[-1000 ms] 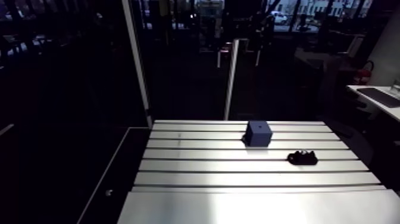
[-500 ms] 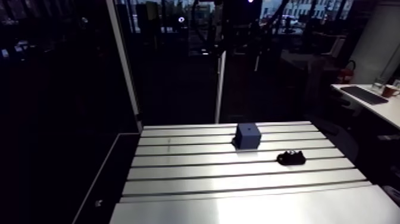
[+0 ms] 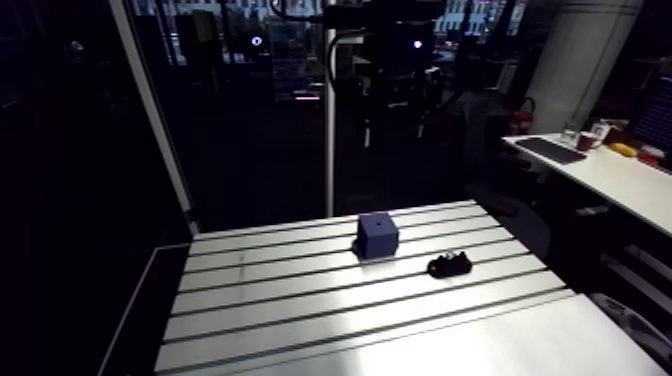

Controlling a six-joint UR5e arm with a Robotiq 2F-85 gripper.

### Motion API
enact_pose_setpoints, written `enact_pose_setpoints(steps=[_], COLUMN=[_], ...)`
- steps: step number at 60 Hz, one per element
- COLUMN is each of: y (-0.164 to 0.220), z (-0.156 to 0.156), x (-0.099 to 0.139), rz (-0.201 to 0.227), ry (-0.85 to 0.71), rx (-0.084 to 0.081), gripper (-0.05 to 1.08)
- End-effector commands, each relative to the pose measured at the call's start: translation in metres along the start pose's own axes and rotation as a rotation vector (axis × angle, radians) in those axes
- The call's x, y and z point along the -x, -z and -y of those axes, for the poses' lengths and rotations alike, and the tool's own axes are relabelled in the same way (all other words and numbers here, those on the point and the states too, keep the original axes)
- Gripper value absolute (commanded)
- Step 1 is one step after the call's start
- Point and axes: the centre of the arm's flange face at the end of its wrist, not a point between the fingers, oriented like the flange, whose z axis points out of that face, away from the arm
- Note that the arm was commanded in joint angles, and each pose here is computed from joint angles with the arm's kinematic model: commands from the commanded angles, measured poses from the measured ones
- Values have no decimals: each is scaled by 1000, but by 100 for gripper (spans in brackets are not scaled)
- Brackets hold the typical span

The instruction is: Pick up the M10 bolt and insert it into the hole until fully seated.

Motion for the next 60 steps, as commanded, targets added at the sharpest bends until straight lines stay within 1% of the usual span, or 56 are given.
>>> enact_pose_setpoints(steps=[1, 3, 5, 6, 7, 9, 10, 11, 12, 13, 14, 15, 16, 17, 20, 22, 23, 24, 25, 26, 27, 28, 29, 30, 33, 35, 46, 50, 60], y=[-24, -27, -30, -34, -34, -44, -44, -48, -48, -52, -52, -57, -57, -61, -65, -70, -70, -74, -74, -77, -77, -79, -79, -81, -83, -87, -102, -114, -131], z=[-35, -37, -39, -43, -43, -51, -51, -55, -55, -60, -60, -65, -65, -70, -76, -87, -87, -91, -91, -97, -97, -100, -100, -103, -107, -113, -114, -114, -117], x=[7, 8, 9, 11, 11, 14, 14, 16, 16, 17, 17, 19, 19, 21, 24, 29, 29, 31, 31, 33, 33, 34, 34, 35, 37, 41, 43, 44, 45], rz=[-65, -66, -64, -61, -61, -65, -65, -74, -74, -82, -82, -87, -87, -94, -98, -105, -105, -106, -106, -111, -111, -117, -117, -121, -125, -127, -117, -107, -92], ry=[25, 25, 20, 12, 12, -7, -7, -15, -15, -21, -21, -21, -21, -21, -22, -34, -34, -42, -42, -54, -54, -61, -61, -69, -78, -87, -86, -87, -91], rx=[20, 19, 16, 11, 11, -5, -5, -14, -14, -20, -20, -26, -26, -31, -35, -44, -44, -52, -52, -61, -61, -67, -67, -71, -71, -67, -69, -75, -80], gripper=[1, 1, 1, 1, 1, 1, 1, 1, 1, 1, 1, 1, 1, 1, 1, 1, 1, 1, 1, 1, 1, 1, 1, 1, 1, 1, 1, 1, 1])
